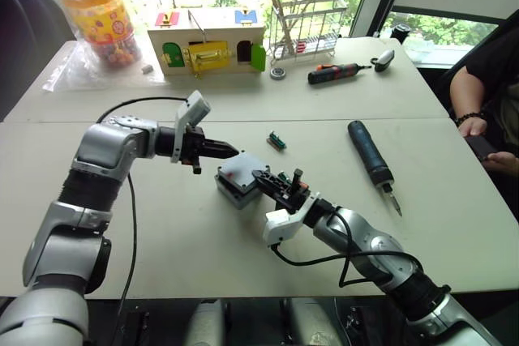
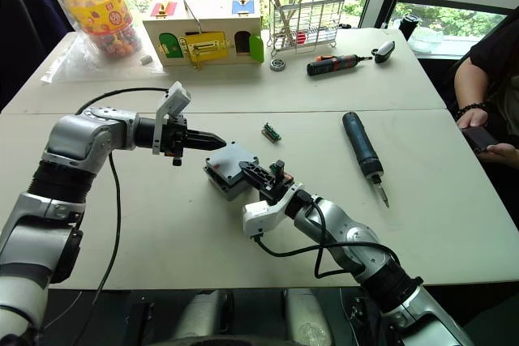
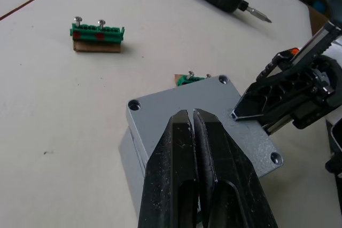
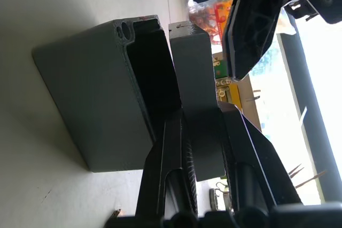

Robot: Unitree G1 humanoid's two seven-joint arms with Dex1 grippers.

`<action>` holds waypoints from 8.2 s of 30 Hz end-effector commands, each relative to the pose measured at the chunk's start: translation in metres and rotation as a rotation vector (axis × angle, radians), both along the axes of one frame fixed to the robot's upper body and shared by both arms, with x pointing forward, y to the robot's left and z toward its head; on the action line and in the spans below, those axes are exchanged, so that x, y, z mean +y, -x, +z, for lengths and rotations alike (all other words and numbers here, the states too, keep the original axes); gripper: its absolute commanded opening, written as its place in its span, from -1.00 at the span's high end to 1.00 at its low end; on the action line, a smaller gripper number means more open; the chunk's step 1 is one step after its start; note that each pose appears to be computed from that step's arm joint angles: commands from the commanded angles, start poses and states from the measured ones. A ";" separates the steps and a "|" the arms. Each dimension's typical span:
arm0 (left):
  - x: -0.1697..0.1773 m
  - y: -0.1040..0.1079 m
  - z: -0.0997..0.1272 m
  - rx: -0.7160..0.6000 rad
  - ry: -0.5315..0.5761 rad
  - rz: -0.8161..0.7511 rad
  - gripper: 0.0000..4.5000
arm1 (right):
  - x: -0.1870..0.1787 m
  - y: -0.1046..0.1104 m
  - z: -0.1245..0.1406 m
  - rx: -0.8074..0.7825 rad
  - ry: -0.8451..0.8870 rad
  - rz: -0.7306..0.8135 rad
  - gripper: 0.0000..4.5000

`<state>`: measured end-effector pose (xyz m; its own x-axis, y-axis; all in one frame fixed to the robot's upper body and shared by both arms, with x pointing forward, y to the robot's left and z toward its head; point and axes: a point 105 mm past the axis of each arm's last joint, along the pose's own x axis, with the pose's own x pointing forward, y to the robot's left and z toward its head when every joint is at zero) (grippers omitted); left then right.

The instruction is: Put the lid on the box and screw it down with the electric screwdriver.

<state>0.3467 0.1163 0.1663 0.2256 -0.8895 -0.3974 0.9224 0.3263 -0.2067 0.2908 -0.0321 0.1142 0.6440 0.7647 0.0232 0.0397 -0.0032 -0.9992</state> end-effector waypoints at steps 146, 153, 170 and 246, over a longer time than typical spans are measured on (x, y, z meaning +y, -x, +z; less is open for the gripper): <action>-0.001 -0.011 -0.032 -0.169 -0.156 -0.064 1.00 | -0.005 0.022 0.005 1.164 -0.662 -0.092 0.98; -0.005 -0.008 -0.032 -0.165 -0.156 -0.090 1.00 | -0.009 0.021 0.005 1.155 -0.665 -0.104 0.98; -0.003 -0.006 -0.038 -0.164 -0.173 -0.089 1.00 | -0.009 0.023 0.007 1.159 -0.659 -0.092 0.98; -0.004 0.045 0.027 -0.176 0.106 -0.081 1.00 | -0.087 0.025 0.025 1.146 -0.919 -0.275 0.74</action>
<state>0.3117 0.1237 0.1900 0.2732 -0.9267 -0.2579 0.9492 0.3032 -0.0837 0.2625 -0.1155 0.1350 0.7499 0.6260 -0.2138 -0.6581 0.7390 -0.1441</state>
